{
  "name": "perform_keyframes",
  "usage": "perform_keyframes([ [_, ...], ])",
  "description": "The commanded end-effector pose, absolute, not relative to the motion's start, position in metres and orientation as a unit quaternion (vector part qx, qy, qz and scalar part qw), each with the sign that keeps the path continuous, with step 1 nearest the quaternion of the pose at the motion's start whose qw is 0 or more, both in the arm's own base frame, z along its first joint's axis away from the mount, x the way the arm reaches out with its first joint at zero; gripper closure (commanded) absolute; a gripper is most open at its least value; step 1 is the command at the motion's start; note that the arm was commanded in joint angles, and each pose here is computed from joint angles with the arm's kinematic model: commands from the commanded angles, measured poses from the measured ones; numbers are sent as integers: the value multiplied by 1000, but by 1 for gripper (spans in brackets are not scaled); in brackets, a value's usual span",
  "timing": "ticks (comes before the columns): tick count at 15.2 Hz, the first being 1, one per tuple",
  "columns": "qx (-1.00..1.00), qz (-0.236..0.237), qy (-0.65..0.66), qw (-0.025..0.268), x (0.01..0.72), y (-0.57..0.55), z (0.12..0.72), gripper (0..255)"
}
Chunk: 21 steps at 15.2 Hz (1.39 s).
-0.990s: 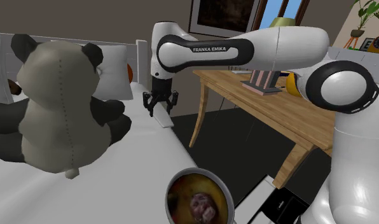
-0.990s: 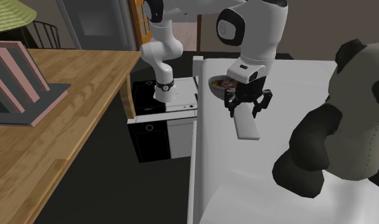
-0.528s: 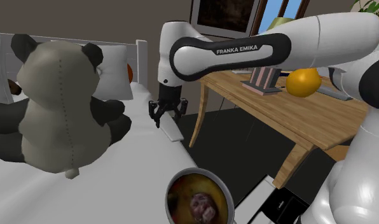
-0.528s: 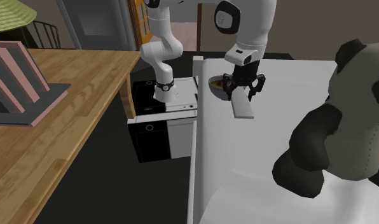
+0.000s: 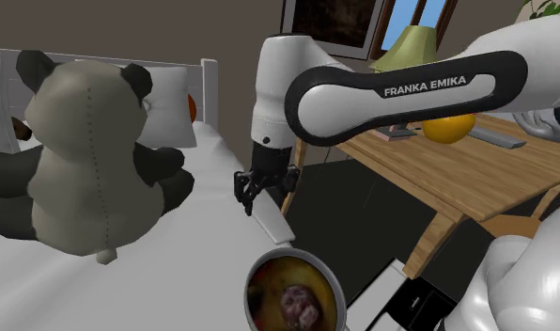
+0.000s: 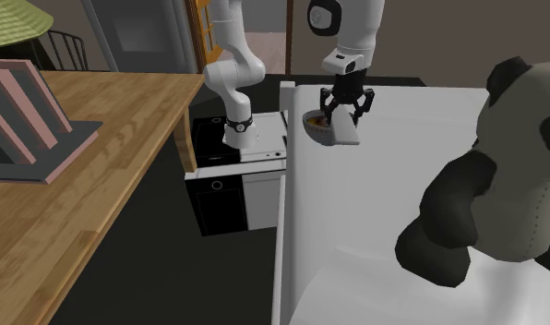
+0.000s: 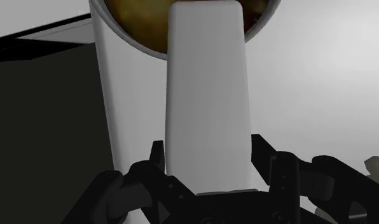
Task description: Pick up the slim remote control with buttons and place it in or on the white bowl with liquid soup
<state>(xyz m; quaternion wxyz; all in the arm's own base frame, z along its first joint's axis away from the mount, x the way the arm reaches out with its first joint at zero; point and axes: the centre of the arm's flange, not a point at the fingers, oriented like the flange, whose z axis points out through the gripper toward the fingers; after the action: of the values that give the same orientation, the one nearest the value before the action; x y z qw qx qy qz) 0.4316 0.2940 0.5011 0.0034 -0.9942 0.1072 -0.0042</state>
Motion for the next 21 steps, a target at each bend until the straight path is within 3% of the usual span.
perform_keyframes([
  [1, -994, -4, 108, 4, 405, 298, 500, 255],
  [10, -994, -4, 108, 4, 287, 324, 501, 255],
  [21, -994, -4, 108, 4, 287, 324, 443, 255],
])
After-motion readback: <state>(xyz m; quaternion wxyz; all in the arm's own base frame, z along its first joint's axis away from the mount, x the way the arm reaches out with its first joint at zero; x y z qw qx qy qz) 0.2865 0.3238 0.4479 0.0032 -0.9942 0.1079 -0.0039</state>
